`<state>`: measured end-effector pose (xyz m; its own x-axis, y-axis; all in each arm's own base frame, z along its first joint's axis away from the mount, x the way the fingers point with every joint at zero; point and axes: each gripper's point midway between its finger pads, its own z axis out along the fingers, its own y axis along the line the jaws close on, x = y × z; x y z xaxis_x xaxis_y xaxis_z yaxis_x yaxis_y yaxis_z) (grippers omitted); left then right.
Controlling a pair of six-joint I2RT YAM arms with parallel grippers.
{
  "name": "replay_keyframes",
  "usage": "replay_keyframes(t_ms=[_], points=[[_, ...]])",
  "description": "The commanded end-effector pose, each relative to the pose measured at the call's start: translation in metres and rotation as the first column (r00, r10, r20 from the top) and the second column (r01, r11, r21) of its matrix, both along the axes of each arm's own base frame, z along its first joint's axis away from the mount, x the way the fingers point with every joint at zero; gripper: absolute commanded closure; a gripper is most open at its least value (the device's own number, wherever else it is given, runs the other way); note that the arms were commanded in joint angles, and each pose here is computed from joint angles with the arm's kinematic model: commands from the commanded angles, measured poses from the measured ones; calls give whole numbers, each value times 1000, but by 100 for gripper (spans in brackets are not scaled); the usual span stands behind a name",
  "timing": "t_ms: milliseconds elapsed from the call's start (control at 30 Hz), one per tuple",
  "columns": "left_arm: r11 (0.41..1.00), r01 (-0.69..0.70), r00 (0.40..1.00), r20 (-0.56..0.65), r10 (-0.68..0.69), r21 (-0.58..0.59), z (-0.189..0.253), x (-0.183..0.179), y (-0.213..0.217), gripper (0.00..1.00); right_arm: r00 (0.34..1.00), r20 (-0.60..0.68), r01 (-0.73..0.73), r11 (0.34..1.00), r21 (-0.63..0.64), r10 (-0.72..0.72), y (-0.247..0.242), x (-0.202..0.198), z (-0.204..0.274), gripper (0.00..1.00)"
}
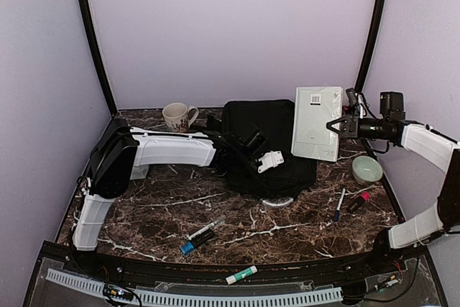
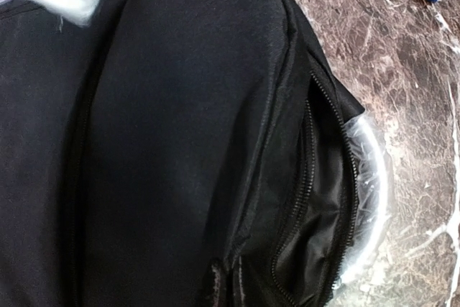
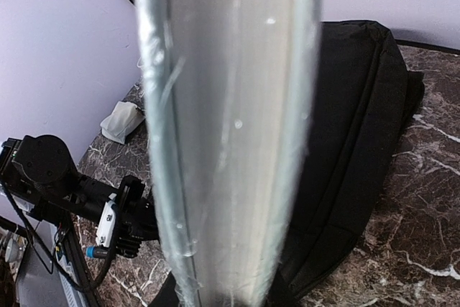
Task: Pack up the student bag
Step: Place the book in the student bag.
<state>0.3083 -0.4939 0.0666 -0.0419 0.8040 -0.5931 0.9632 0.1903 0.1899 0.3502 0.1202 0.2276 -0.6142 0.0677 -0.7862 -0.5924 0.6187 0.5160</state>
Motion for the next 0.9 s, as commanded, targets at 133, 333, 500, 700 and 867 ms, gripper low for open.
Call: replay_keyframes(t_ms=[133, 333, 500, 700, 867], points=[[980, -34, 985, 159, 66, -198, 95, 20, -15, 100, 982, 188, -30, 999, -19, 33, -1, -1, 80, 100], [946, -48, 964, 231, 127, -321, 151, 26, -12, 100, 982, 185, -35, 999, -32, 40, -8, -12, 114, 100], [914, -67, 949, 258, 182, -399, 183, 35, -12, 100, 973, 220, -68, 997, -27, 72, -9, -30, 145, 100], [850, -115, 951, 189, 243, -514, 210, 55, -7, 100, 953, 259, -153, 987, -44, 160, 0, -63, 147, 100], [780, -159, 965, 72, 252, -605, 224, 74, 0, 100, 937, 263, -216, 974, -73, 228, 6, -88, 131, 100]])
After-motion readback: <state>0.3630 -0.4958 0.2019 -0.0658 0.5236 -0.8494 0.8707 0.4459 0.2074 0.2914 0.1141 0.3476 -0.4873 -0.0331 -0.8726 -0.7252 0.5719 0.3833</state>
